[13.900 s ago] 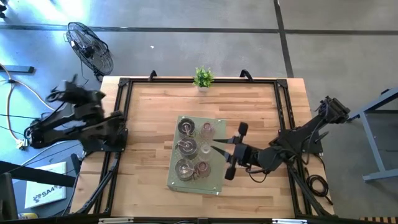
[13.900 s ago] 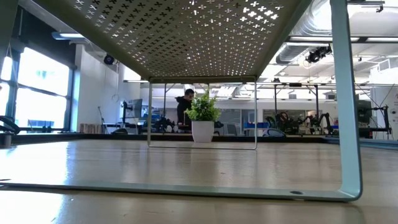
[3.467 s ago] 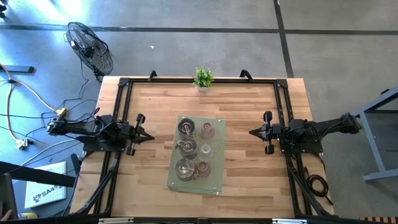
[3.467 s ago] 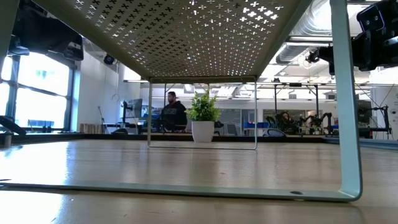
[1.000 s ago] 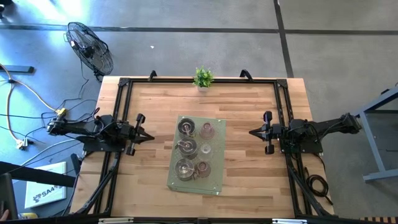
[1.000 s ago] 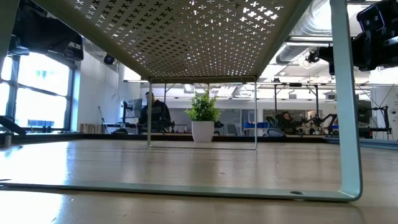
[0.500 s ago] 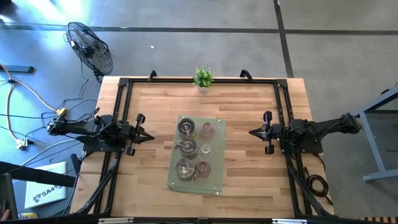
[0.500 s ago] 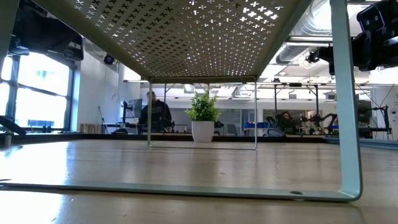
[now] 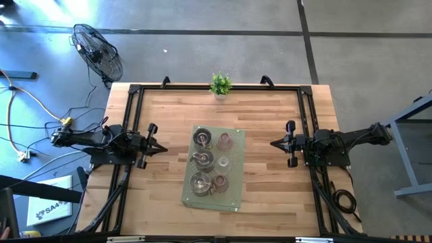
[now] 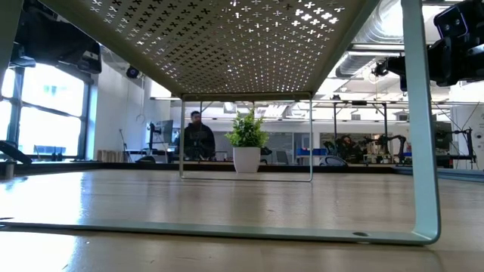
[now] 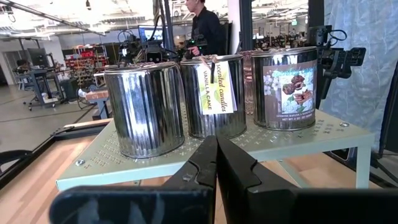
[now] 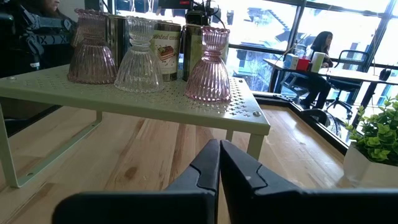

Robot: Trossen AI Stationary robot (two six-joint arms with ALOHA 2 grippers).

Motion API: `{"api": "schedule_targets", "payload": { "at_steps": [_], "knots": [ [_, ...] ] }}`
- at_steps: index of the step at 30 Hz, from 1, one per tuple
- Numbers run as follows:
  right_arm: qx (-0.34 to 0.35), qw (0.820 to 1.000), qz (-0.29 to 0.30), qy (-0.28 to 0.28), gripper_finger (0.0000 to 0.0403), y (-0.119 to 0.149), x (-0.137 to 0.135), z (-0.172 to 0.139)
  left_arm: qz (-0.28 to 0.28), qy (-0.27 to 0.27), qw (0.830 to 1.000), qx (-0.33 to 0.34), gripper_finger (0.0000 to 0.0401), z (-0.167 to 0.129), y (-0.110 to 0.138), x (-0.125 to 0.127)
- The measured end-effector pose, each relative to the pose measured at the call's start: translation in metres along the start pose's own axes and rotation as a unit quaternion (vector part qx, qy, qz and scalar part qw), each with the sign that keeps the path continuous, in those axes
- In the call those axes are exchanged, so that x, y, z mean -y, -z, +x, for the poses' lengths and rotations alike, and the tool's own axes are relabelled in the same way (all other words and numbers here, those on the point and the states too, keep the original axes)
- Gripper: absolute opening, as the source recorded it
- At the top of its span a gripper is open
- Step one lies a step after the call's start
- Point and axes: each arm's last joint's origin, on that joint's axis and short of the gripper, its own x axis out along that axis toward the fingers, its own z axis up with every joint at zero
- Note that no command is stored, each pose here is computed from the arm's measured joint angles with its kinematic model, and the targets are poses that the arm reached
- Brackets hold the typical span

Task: Pick & Place candle stick holders
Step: Return to Home Position

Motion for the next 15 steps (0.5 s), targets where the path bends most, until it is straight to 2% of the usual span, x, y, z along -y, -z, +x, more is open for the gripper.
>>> {"api": "schedule_targets", "payload": {
  "at_steps": [15],
  "knots": [
    [0.0,1.0,0.0,0.0,0.0006,0.0,0.0,0.0,0.0,0.0,1.0,0.0,0.0,0.0,0.0,0.0]
  ]
}}
